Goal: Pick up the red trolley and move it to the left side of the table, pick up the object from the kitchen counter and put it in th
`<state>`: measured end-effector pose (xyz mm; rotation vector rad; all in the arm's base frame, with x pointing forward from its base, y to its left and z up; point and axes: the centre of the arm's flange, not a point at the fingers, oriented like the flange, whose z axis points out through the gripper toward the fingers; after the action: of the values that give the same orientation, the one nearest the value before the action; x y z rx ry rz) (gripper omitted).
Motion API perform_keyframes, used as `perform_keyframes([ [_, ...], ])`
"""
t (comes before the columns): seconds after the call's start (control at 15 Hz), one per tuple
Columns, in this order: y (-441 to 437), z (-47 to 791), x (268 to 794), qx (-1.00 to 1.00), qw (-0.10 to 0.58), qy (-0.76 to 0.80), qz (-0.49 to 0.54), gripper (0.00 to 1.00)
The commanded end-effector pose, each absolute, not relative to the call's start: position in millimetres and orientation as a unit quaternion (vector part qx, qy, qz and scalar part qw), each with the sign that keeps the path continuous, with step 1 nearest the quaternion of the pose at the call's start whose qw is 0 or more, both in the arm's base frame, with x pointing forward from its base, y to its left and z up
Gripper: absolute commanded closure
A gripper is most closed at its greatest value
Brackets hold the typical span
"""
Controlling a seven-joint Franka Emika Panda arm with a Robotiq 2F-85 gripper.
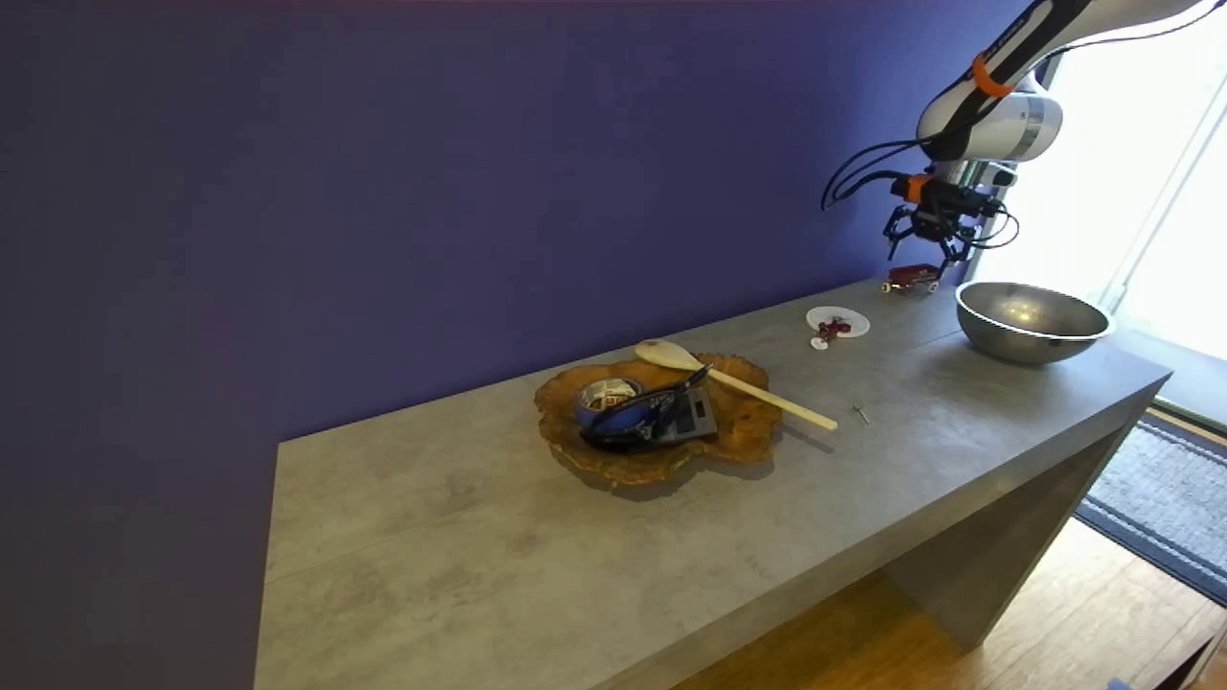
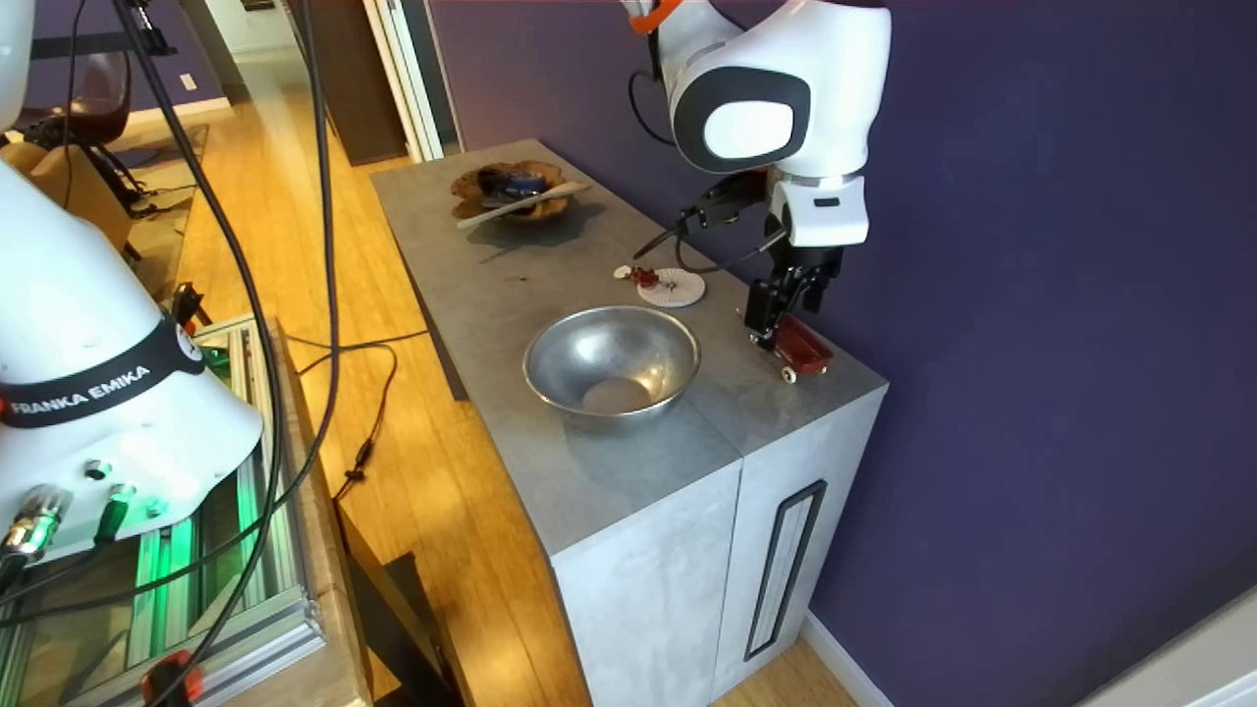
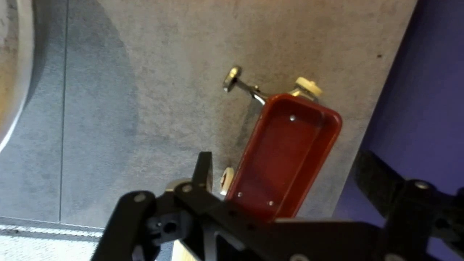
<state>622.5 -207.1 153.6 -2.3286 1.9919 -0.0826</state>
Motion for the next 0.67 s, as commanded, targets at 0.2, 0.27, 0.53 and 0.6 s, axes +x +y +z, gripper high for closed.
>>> perform_keyframes([
  [0.2,-215.6,141.2,636.3,-0.748,0.026,0.662,-0.037,0.42],
  [0.27,-216.7,140.1,636.2,-0.747,0.024,0.663,-0.036,0.49],
  [0.53,-221.3,143.3,630.3,-0.744,0.026,0.667,-0.029,0.7],
  [0.6,-222.1,146.7,627.8,-0.744,0.027,0.666,-0.029,0.7],
])
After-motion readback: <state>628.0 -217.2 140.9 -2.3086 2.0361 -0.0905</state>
